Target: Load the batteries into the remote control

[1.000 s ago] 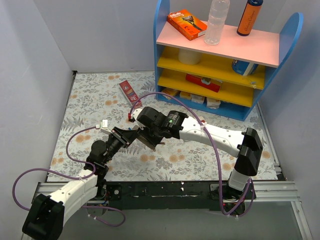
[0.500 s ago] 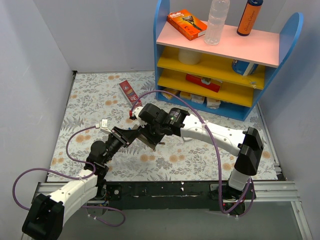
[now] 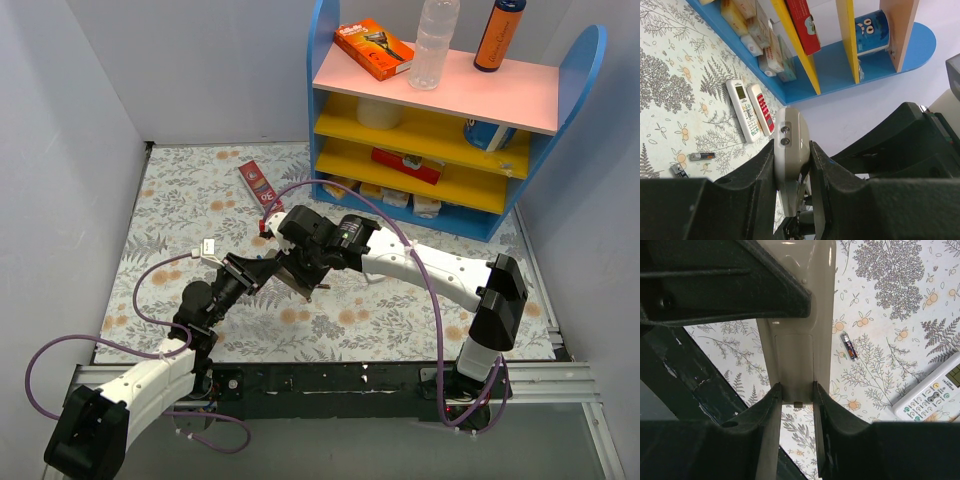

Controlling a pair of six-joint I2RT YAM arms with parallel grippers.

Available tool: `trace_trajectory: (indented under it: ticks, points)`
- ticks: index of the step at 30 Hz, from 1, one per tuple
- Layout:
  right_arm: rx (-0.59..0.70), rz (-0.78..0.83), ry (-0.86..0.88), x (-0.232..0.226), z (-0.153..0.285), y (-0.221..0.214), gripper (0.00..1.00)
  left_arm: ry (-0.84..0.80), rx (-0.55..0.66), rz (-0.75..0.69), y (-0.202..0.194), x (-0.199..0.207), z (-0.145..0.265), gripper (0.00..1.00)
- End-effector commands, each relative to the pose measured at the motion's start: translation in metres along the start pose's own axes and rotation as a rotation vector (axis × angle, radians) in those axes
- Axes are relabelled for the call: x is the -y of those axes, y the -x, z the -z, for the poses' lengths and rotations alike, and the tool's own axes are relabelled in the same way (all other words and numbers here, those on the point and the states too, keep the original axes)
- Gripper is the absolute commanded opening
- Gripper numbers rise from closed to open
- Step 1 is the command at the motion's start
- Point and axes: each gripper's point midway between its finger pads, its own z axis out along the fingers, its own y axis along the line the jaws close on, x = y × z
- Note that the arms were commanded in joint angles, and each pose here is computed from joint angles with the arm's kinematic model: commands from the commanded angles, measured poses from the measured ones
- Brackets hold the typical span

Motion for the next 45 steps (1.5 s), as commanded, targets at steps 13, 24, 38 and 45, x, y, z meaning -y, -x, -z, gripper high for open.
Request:
trace_trajectory:
  ticks: [13, 24, 38, 45]
  points:
    - [0.19, -0.007, 0.013, 0.001, 0.02, 0.044, 0.67, -0.004, -0.064, 0.11, -0.018, -0.001, 0.008, 0.0]
    - [0.45, -0.205, 0.163, 0.004, 0.069, 0.037, 0.88, -0.034, -0.063, 0.11, -0.016, 0.007, 0.007, 0.0]
    - [0.672, -0.375, 0.435, 0.011, 0.078, 0.006, 0.9, -0.143, -0.065, 0.109, -0.009, 0.044, 0.006, 0.0]
    - [0.673, -0.402, 0.516, 0.006, 0.068, -0.004, 0.88, -0.175, -0.065, 0.108, -0.005, 0.057, 0.005, 0.0]
